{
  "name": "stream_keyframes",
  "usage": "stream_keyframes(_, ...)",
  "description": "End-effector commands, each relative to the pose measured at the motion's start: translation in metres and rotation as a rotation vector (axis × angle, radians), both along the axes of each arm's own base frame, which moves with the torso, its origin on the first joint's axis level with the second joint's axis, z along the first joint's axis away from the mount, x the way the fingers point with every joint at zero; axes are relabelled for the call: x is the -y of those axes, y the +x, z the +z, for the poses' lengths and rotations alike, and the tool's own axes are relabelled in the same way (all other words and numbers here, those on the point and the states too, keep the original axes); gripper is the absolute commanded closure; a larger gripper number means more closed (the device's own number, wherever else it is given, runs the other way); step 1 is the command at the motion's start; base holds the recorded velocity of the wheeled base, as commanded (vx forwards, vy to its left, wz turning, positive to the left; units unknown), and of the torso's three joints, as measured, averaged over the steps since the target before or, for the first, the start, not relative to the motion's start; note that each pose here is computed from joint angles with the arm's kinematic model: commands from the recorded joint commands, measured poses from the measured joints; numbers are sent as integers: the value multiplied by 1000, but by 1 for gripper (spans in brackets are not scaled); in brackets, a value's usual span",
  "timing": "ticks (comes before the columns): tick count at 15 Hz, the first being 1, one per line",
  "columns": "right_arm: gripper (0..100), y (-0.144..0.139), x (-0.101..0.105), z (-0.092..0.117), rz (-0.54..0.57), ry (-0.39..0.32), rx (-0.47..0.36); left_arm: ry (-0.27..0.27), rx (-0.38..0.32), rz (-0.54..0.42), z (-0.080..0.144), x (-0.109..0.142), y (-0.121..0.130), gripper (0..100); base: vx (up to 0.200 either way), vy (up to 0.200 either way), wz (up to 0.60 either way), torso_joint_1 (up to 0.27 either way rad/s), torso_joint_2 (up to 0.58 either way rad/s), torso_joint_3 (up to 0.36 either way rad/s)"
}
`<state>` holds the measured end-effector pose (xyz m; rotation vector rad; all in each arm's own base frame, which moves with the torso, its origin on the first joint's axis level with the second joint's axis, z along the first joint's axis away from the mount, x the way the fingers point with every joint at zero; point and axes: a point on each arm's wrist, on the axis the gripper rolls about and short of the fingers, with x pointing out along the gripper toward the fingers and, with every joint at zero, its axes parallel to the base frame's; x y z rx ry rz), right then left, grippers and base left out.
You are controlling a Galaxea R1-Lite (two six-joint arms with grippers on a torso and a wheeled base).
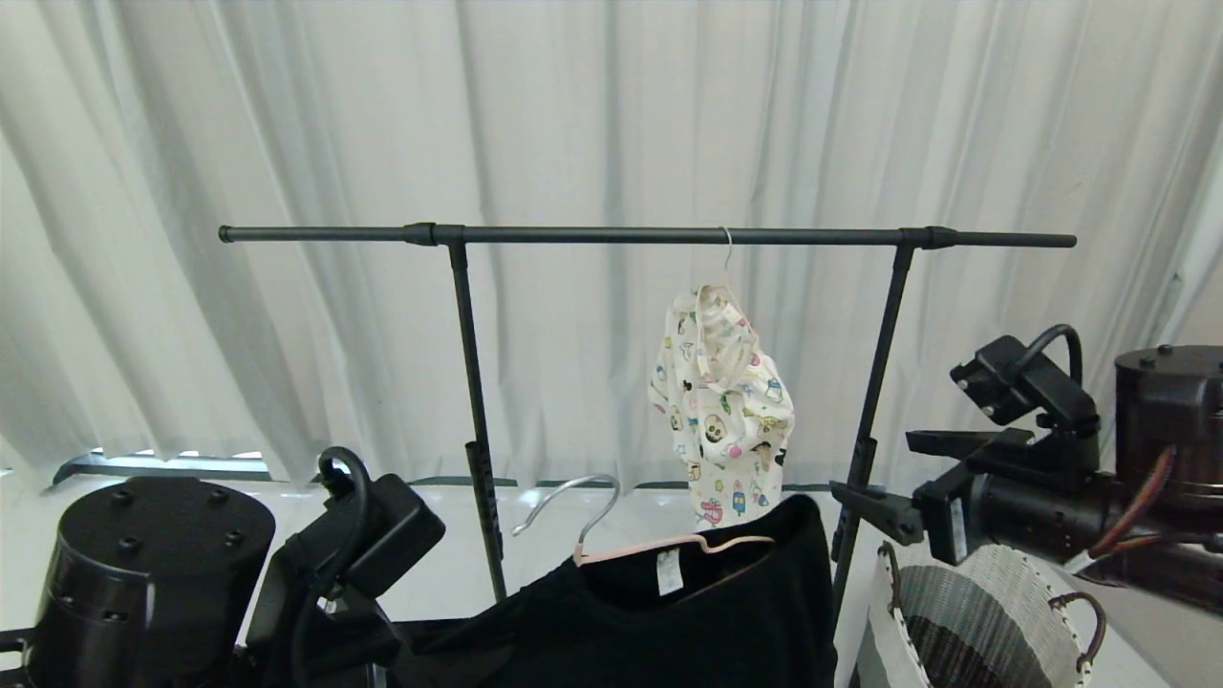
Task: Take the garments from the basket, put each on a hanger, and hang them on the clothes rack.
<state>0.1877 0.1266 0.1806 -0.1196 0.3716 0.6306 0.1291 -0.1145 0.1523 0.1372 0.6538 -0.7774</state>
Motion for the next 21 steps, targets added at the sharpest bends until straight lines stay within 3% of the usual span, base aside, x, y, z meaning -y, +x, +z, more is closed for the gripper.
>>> stream_keyframes(1, 0, -18, 18, 31, 77, 13, 78, -26, 8, -20, 5, 0, -1, 100, 0, 0, 0, 0, 0, 0)
stream_keyframes(5, 0, -20, 18, 50, 231, -35, 50, -26, 6, -24, 5, 2, 1, 100, 0, 0, 0, 0, 0, 0)
stream_keyframes(10, 0, -33, 12, 42, 447, -183, 27, -34, 22, -44, 9, 4, -1, 100, 0, 0, 0, 0, 0, 0)
stream_keyframes(16, 0, -29, -26, 30, 653, -328, -10, -29, 18, -140, 7, 16, -13, 100, 0, 0, 0, 0, 0, 0)
stream_keyframes(19, 0, -18, -13, 17, 493, -373, -88, -50, 39, -122, 13, 11, -15, 100, 0, 0, 0, 0, 0, 0)
stream_keyframes(21, 0, -20, -3, 24, 364, -266, -126, -58, 45, -96, 14, 6, -13, 100, 0, 0, 0, 0, 0, 0)
